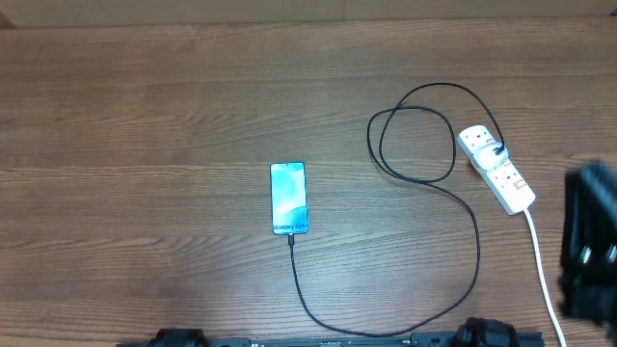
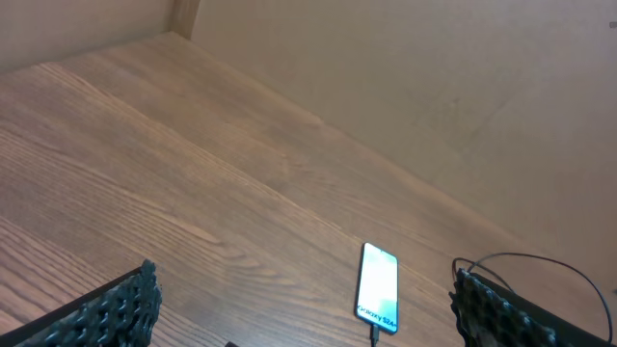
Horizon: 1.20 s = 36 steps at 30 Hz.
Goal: Plug charger to phone and switch on socket
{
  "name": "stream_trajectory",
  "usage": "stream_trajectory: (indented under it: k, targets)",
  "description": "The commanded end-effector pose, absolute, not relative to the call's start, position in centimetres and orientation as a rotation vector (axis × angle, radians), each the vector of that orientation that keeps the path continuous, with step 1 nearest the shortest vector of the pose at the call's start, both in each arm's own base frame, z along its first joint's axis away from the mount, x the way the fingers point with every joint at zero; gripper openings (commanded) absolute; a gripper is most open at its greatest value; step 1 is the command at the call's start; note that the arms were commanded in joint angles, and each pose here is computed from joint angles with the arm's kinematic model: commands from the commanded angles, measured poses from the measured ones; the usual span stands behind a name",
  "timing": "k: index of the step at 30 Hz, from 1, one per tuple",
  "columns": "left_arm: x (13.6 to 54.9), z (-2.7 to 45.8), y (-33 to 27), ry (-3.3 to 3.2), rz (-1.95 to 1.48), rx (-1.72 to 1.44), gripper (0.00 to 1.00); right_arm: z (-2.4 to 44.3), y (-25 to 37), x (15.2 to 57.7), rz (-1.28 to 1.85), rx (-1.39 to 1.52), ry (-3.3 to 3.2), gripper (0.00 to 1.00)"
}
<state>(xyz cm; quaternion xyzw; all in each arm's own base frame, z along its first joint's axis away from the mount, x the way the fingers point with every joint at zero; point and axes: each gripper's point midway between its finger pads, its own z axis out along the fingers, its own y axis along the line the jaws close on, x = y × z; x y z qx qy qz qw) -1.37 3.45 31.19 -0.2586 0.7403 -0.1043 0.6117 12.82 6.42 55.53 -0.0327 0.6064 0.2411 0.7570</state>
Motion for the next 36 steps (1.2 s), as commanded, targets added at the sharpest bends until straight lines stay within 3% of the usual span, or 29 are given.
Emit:
stream_trajectory:
  k: [1,20,27,30,33,34,36]
  targets:
    - [-1.6,31.2,3.6,1.69,-0.249,-0.621,1.0,54.0,6.2,10.2,0.46,-0.026,1.281,0.19]
    - [-1.6,31.0,3.6,1.7,-0.246,-0.623,1.0,51.6,9.7,-10.9,0.416,-0.368,0.897,0.21]
    - [-1.7,30.9,3.6,1.703,-0.244,-0.623,1.0,51.3,8.9,-14.2,0.358,-0.459,0.826,0.27]
    - [-1.8,30.2,3.6,1.731,-0.236,-0.629,1.0,51.2,8.3,-14.5,0.378,-0.465,0.824,0.4]
    - [-2.2,29.2,3.6,1.774,-0.222,-0.637,1.0,51.4,7.4,-14.5,0.396,-0.45,0.82,0.89]
    - [-2.2,29.0,3.6,1.783,-0.218,-0.637,1.0,51.7,6.9,-14.6,0.395,-0.434,0.806,0.98]
    - [-2.2,29.0,3.6,1.782,-0.219,-0.638,1.0,54.0,4.6,-15.0,0.352,-0.338,0.705,1.0]
